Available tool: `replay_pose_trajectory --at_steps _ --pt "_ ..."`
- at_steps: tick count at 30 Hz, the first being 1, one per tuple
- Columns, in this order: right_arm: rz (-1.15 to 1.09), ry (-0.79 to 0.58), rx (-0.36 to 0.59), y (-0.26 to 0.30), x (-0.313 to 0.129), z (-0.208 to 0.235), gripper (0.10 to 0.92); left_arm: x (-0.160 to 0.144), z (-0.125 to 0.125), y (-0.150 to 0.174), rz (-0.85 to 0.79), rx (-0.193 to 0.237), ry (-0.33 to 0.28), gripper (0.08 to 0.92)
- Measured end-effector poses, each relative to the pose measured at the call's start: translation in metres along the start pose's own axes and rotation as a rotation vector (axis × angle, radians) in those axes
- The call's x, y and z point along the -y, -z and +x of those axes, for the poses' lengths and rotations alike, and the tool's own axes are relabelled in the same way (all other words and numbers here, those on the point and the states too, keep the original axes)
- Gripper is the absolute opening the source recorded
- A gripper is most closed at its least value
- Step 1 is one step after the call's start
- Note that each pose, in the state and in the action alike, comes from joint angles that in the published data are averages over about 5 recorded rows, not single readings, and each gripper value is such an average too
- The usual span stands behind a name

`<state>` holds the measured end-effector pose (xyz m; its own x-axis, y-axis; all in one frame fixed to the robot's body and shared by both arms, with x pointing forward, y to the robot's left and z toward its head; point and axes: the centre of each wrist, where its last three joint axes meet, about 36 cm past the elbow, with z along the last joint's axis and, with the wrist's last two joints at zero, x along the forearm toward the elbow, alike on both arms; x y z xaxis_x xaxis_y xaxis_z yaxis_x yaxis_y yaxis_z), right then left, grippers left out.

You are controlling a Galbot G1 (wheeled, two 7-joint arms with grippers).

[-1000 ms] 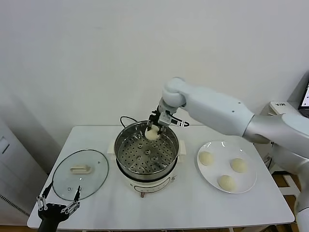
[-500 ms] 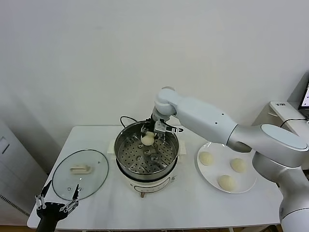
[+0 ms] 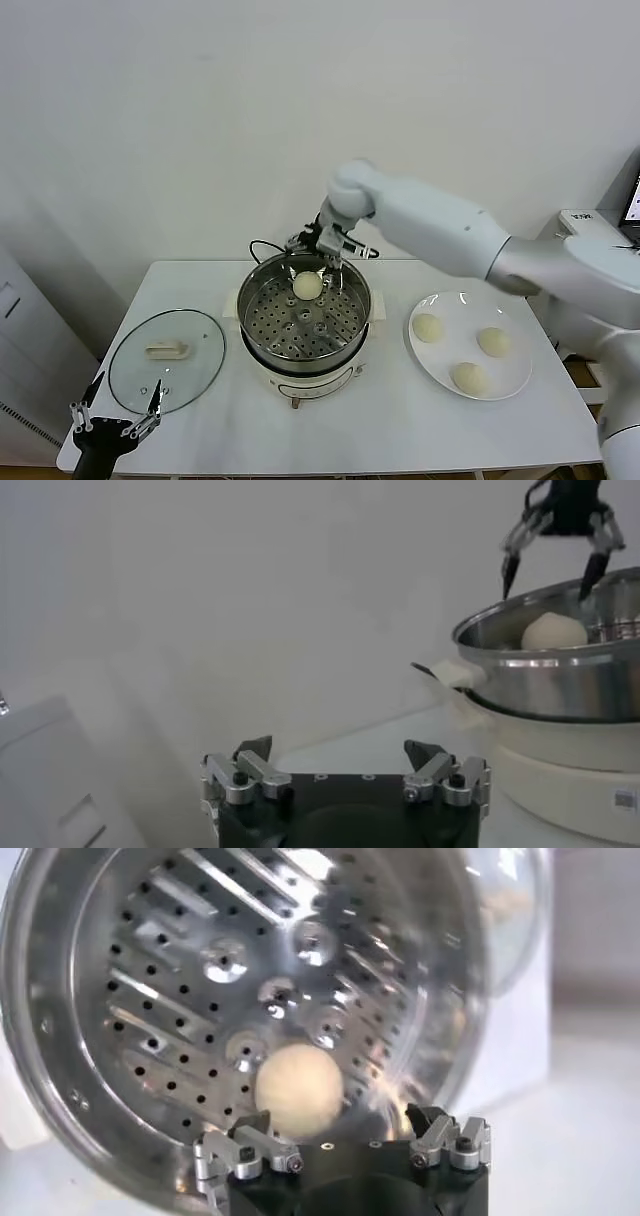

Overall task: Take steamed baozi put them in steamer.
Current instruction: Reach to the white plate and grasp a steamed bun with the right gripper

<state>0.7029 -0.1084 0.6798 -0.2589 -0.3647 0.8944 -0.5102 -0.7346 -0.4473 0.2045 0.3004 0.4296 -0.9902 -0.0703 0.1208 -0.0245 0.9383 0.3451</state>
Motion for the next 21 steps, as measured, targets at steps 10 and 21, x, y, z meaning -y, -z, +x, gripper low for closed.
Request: replay_pose_trajectory --at_steps 10,21 --pt "-0.492 0.067 -0.102 -0.075 -0.067 0.036 0.823 0.003 -0.001 0.003 0.011 0.013 0.003 0.823" --pt "-0.724 0.140 -0.137 -0.114 -0.179 -0.008 0.823 0.001 0.001 0.007 0.004 0.014 0.006 0.823"
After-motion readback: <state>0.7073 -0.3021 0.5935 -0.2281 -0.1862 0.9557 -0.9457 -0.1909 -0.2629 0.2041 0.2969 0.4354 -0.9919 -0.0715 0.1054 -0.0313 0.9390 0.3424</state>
